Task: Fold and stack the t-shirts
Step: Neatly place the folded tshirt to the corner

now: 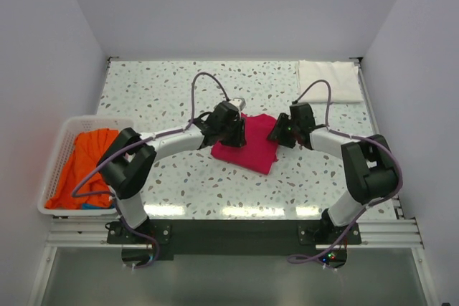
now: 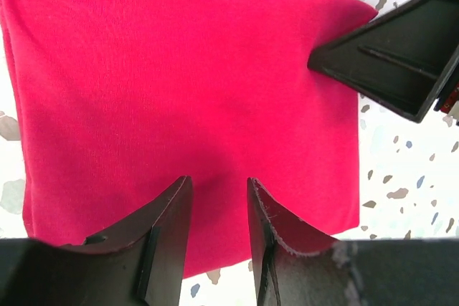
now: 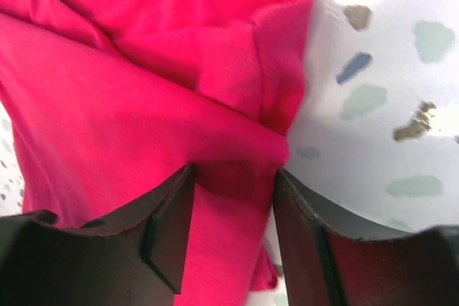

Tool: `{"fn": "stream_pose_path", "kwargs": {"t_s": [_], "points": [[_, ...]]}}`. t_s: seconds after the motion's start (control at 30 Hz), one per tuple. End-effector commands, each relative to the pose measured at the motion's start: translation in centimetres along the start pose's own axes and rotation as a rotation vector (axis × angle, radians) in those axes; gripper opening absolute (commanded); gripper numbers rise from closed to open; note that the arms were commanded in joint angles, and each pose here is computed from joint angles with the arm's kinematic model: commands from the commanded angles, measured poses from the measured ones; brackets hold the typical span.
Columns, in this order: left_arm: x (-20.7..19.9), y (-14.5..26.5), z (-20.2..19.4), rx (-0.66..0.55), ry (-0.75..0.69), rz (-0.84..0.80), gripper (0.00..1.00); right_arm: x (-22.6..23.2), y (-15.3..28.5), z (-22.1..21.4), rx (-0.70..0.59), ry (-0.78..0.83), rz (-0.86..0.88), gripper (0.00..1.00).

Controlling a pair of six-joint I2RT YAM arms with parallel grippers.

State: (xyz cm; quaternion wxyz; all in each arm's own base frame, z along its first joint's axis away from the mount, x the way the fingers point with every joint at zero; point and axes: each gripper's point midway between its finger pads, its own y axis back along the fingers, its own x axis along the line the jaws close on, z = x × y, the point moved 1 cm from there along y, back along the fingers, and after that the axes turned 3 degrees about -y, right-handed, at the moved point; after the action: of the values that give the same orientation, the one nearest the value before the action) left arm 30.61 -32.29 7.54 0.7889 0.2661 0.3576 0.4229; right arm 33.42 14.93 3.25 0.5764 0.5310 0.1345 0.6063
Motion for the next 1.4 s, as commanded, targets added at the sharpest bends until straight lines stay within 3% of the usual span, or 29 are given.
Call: {"fn": "stream_pose_path", "kwargs": {"t_s": [0.0,0.1,0.13,0.27,0.5,0.7,0.97,1.37], "points": [[-0.7,-0.5,0.7,-0.033,0.024,-0.032,0.41,0.4,-1.9,-0.5,0.007,-0.020,-0.015,0.49],[-0.8,0.2,2.2,-0.058,0.012,-0.008,0.41,1.3,-2.5,0.4,-0.018,0.019,-0.033,0.37],[-0.7,0.5,3.0,-0.071,0.007,0.009,0.41,1.0,-2.8,0.2,-0.006,0.030,-0.060,0.26],[-1.0,3.4,8.5,-0.172,-0.017,0.071,0.42,0.5,-2.9,1.8,-0.007,0.122,-0.150,0.00],[0.1,9.1,12.1,-0.243,-0.057,0.103,0.43,0.9,-1.6,7.6,-0.074,0.346,-0.316,0.00],[2.4,11.7,11.8,-0.245,-0.088,0.150,0.43,1.0,-0.3,13.7,-0.137,0.560,-0.515,0.00],[4.3,12.6,11.3,-0.229,-0.111,0.163,0.43,2.8,0.0,20.5,-0.181,0.796,-0.683,0.00],[4.6,11.4,10.5,-0.209,-0.112,0.133,0.42,4.9,2.2,27.5,-0.306,0.884,-0.804,0.00]]}}
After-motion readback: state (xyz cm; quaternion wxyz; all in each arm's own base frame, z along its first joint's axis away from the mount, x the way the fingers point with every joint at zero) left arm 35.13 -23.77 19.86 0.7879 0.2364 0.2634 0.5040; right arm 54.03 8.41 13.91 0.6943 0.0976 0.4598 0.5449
